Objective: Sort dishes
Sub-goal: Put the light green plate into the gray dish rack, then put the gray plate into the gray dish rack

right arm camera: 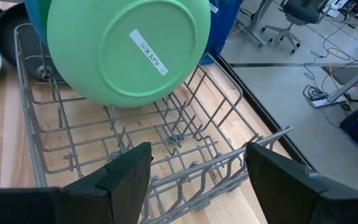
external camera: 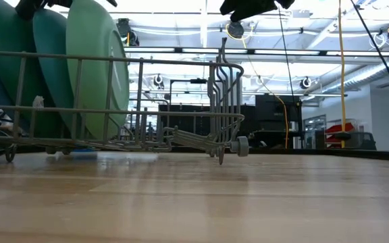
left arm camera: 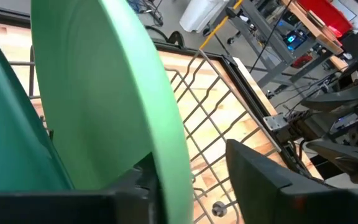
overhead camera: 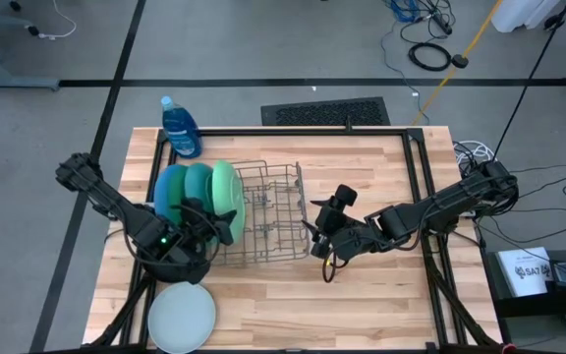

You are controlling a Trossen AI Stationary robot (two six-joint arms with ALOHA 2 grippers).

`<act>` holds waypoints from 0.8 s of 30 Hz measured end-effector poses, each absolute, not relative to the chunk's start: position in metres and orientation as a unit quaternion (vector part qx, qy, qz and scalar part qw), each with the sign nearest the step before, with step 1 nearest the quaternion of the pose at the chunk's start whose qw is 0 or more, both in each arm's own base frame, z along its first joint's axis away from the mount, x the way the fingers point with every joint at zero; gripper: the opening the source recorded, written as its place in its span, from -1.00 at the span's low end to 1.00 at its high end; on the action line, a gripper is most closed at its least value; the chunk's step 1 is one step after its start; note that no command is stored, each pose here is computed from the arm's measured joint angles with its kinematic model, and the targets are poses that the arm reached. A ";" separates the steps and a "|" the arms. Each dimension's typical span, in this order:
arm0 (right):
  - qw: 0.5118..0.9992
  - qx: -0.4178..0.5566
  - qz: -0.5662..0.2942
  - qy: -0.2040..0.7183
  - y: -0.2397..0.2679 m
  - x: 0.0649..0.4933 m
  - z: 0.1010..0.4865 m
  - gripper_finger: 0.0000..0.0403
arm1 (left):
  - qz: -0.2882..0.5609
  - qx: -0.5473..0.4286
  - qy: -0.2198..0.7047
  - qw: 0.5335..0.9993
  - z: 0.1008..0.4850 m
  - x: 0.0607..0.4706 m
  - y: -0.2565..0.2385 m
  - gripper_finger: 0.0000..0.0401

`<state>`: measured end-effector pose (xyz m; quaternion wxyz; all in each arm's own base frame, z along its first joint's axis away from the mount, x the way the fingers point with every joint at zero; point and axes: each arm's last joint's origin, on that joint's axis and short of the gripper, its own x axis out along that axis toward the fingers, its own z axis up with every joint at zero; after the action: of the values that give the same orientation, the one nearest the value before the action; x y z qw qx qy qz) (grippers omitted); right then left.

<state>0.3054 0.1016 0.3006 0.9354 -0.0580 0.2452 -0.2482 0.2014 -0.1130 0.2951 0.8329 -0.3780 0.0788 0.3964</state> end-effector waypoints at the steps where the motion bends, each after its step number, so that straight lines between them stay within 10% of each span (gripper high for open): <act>1: 0.935 -0.058 -0.248 0.245 0.102 0.305 0.301 0.25 | 0.396 -0.380 0.078 0.833 0.296 0.201 -0.113 -0.21; 10: 0.936 -0.058 -0.248 0.245 0.102 0.305 0.301 0.25 | 0.380 -0.400 0.061 0.832 0.313 0.187 -0.102 0.14; 24: 0.936 -0.057 -0.248 0.245 0.102 0.305 0.301 0.25 | 0.338 -0.358 0.019 0.870 0.355 0.176 -0.094 0.15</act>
<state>0.3054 0.1016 0.3009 0.9356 -0.0573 0.2450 -0.2477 0.1765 -0.0939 0.3546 0.8702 -0.3583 0.0188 0.3378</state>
